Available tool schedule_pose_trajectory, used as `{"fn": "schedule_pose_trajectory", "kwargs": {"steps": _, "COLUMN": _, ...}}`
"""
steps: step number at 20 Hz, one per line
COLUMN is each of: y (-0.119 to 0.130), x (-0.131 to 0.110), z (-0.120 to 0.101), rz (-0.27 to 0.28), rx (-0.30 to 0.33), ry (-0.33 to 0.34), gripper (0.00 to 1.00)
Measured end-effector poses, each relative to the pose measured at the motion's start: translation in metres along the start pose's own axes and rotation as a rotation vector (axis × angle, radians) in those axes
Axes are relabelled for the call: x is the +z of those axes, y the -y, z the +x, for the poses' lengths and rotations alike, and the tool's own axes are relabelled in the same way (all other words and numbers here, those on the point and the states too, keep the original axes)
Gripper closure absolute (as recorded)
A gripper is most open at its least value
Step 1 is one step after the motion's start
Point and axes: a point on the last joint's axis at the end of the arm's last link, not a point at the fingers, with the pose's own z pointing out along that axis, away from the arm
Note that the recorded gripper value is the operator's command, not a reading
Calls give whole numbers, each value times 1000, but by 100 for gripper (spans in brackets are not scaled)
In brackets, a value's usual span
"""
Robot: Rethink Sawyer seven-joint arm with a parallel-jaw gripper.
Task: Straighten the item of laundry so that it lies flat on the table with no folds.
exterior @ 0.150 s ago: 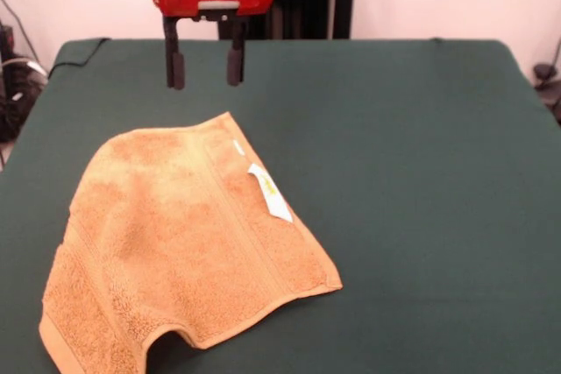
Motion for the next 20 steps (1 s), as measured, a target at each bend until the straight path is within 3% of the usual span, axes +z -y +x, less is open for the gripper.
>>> {"fn": "schedule_pose_trajectory", "kwargs": {"steps": 10, "y": -2, "x": 9, "z": 7, "rz": -23, "rx": 53, "ry": -28, "gripper": 0}}
{"fn": "schedule_pose_trajectory", "kwargs": {"steps": 20, "y": -27, "x": 23, "z": 3, "rz": -70, "rx": 65, "ry": -50, "gripper": 0}}
